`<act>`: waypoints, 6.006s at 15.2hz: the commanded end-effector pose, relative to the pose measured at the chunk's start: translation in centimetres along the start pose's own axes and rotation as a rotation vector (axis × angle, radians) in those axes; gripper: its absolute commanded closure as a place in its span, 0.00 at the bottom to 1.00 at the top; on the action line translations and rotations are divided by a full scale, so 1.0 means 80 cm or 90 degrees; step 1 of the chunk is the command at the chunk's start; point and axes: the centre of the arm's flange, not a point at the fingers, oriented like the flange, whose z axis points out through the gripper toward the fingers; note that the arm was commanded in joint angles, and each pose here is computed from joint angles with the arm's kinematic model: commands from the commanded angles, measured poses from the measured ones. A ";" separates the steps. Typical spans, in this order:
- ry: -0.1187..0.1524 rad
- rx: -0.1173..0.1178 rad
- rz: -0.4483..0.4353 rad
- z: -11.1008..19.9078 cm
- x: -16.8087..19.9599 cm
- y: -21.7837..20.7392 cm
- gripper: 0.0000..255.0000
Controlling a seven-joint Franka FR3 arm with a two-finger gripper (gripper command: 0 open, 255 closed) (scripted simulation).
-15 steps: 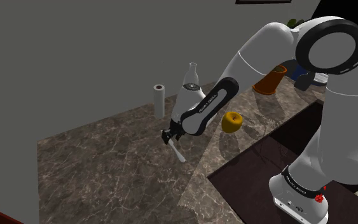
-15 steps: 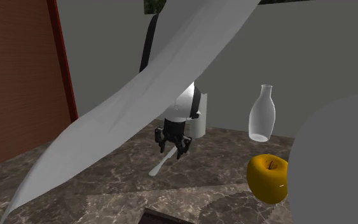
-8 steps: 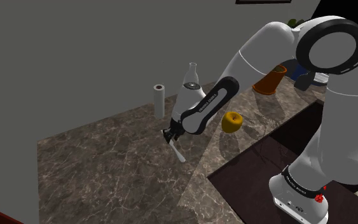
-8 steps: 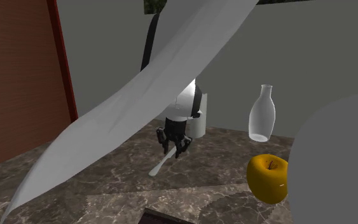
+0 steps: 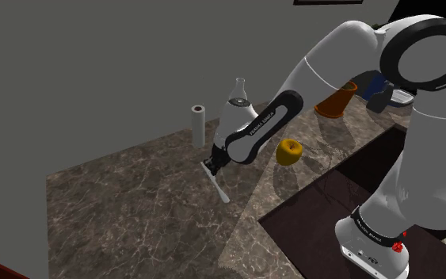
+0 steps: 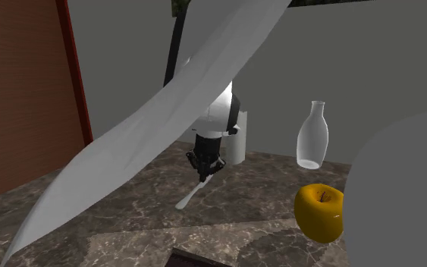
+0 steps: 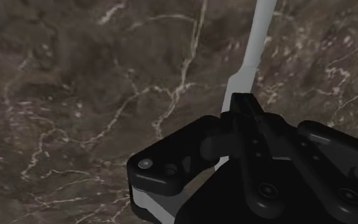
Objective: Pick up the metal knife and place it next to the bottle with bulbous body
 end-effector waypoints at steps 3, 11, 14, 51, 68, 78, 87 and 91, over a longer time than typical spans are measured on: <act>-0.039 -0.105 0.037 -0.011 -0.013 -0.046 0.00; -0.057 -0.155 0.055 0.030 -0.023 -0.058 0.00; -0.057 -0.155 0.055 0.034 -0.023 -0.057 0.00; -0.057 -0.155 0.055 -0.102 -0.011 -0.082 1.00; -0.057 -0.155 0.055 -0.212 -0.001 -0.102 1.00; -0.057 -0.155 0.055 -0.276 0.005 -0.114 1.00; -0.057 -0.155 0.055 -0.335 0.011 -0.125 1.00; -0.057 -0.155 0.055 -0.360 0.013 -0.129 1.00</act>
